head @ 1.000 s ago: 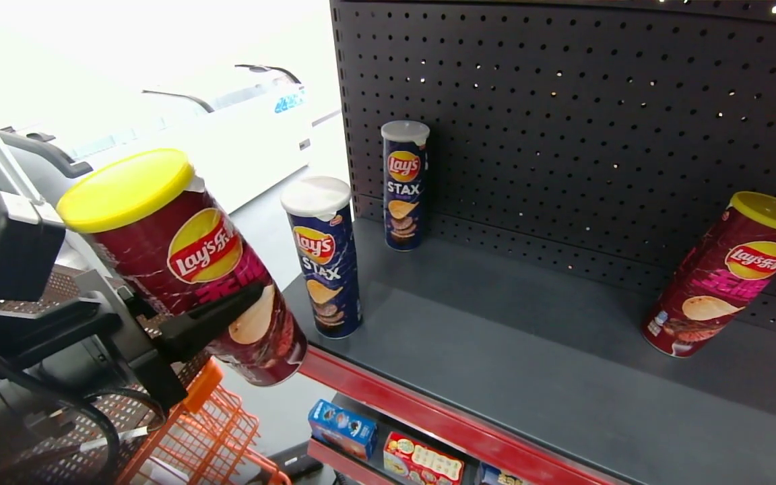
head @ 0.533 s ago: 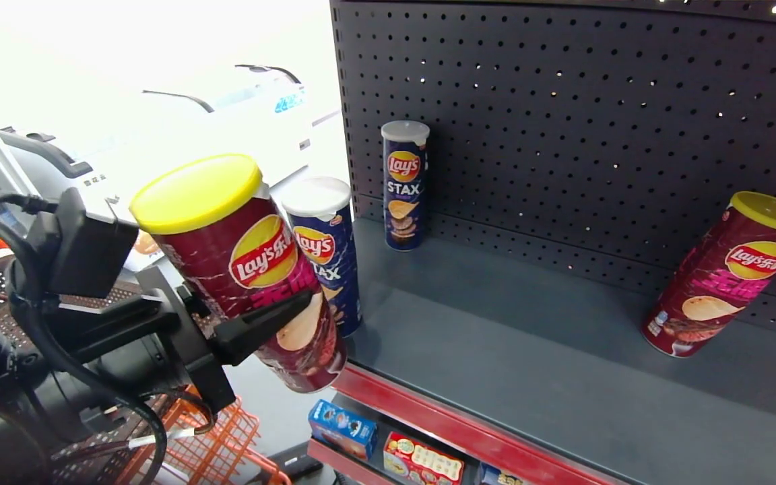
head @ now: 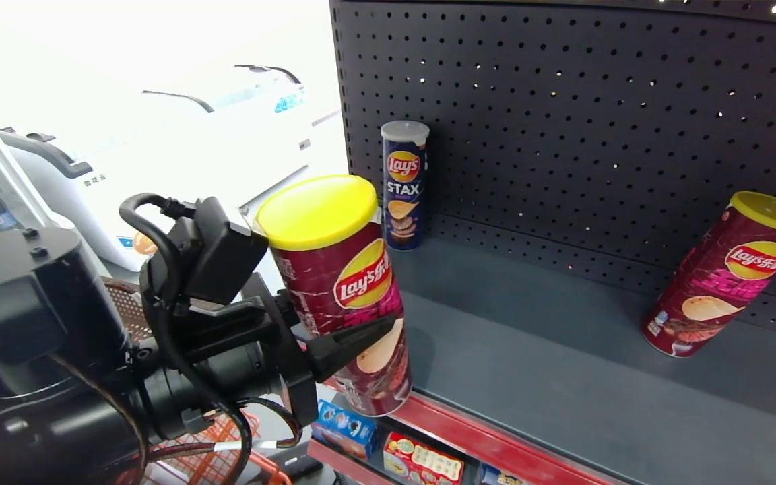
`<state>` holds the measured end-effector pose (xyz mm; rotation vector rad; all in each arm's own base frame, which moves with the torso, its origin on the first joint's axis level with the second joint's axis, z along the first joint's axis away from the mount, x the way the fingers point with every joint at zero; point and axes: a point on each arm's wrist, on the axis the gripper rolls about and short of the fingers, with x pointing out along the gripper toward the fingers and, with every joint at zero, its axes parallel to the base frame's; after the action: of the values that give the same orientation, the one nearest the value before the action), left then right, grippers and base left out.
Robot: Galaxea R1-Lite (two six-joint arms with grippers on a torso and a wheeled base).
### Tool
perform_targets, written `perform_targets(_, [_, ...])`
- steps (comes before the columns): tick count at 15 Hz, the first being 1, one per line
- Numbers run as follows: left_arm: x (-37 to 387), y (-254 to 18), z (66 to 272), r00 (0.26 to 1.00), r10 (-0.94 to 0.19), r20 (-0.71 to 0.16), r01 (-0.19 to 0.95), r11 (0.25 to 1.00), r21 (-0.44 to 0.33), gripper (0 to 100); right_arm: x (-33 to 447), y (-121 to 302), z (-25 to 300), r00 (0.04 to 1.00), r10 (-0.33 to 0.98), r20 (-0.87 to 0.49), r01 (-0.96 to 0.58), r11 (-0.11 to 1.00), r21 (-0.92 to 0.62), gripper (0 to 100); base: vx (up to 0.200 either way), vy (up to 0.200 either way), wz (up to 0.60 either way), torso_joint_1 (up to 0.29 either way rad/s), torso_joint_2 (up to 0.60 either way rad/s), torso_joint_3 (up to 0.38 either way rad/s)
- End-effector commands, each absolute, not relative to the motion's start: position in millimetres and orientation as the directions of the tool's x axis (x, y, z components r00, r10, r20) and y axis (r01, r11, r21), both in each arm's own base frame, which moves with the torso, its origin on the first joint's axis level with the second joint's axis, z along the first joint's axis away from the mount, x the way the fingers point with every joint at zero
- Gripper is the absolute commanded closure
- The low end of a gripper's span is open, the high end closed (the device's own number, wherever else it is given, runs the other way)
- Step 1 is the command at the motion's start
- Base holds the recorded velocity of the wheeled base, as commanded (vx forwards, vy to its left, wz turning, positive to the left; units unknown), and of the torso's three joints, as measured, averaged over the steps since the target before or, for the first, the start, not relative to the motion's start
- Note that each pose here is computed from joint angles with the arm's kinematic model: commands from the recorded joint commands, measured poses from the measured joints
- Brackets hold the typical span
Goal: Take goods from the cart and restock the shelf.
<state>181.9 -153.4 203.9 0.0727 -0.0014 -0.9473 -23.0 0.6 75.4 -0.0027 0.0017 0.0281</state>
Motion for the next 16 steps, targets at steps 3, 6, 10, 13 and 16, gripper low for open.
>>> perform_targets(3, [189,-161,193,0.576,-0.814,-0.072,0.817,0.574,0.052,100,-23,1,75,1.0,0.029,-0.003,-0.029,1.0,-0.003,0,0.0,0.0,0.0,0.0,0.0,0.0])
perform_targets(6, [190,-162,189,0.574,-0.814,-0.09,0.819,0.572,0.045,100,-23,1,75,1.0,0.029,-0.003,-0.029,1.0,-0.003,0,0.0,0.0,0.0,0.0,0.0,0.0])
perform_targets(10, [194,-164,187,0.578,-0.81,-0.094,0.815,0.577,0.044,100,-23,1,75,1.0,0.029,-0.003,-0.029,1.0,-0.003,0,0.0,0.0,0.0,0.0,0.0,0.0])
perform_targets(13, [199,-168,184,0.575,-0.812,-0.102,0.818,0.574,0.043,100,-23,1,75,1.0,0.029,-0.003,-0.029,1.0,-0.003,0,0.0,0.0,0.0,0.0,0.0,0.0])
perform_targets(16, [203,-173,183,0.57,-0.815,-0.106,0.821,0.569,0.042,100,-23,1,75,1.0,0.029,-0.003,-0.029,1.0,-0.003,0,0.0,0.0,0.0,0.0,0.0,0.0])
